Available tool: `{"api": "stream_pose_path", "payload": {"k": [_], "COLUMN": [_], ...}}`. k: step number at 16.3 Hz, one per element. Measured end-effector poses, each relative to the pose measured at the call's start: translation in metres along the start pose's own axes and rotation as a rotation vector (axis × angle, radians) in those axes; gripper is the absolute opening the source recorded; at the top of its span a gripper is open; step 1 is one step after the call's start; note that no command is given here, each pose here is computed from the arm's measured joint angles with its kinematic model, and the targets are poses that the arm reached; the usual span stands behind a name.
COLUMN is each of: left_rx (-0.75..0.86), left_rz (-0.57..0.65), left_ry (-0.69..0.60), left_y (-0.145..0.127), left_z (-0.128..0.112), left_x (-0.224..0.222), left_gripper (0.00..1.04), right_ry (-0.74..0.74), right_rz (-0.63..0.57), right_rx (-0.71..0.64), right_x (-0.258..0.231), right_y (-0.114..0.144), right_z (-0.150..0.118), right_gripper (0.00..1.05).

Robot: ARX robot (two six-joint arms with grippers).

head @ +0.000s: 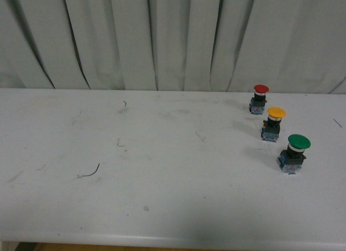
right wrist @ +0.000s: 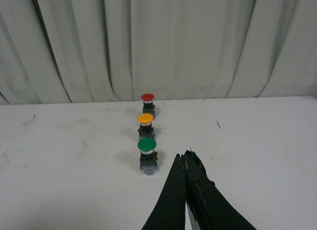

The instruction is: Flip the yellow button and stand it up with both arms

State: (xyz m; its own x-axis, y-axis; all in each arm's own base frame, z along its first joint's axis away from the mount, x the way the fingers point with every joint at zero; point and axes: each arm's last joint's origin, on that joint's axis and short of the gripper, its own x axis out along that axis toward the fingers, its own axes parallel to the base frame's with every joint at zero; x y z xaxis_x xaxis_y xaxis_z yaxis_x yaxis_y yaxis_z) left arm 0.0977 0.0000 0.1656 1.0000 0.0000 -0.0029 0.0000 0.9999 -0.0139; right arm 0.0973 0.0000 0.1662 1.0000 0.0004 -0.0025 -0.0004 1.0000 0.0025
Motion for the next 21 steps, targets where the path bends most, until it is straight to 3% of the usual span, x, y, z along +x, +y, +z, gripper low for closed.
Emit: {"api": "stream_pose_path", "payload": {"k": [10,13,20,21], "left_rx": [0.000,0.000,0.000,0.000], "left_rz": [0.000,0.000,0.000,0.000], "left_ry": [0.000,0.000,0.000,0.000], "left_y": [0.0000,0.0000,0.0000,0.0000], "left_z": [0.0001,0.0001,0.0000,0.0000], "left_x": [0.0000,0.0000,0.0000,0.0000], "left_gripper": [0.98,0.98,0.98,0.98], "right_ry": [-0.008,-0.008,-0.008,-0.008], "right_rz": [0.000,0.000,0.000,0.000], "right_rx": [0.000,0.000,0.000,0.000], "right_x": [-0.0001,-0.0001,-0.0001,-0.0001], "right_y": [0.0000,0.0000,0.0000,0.0000], "right_z": [0.0007,0.0007,0.0007,0.0007], "right_gripper": [0.02,0.12,0.98,0.98]}}
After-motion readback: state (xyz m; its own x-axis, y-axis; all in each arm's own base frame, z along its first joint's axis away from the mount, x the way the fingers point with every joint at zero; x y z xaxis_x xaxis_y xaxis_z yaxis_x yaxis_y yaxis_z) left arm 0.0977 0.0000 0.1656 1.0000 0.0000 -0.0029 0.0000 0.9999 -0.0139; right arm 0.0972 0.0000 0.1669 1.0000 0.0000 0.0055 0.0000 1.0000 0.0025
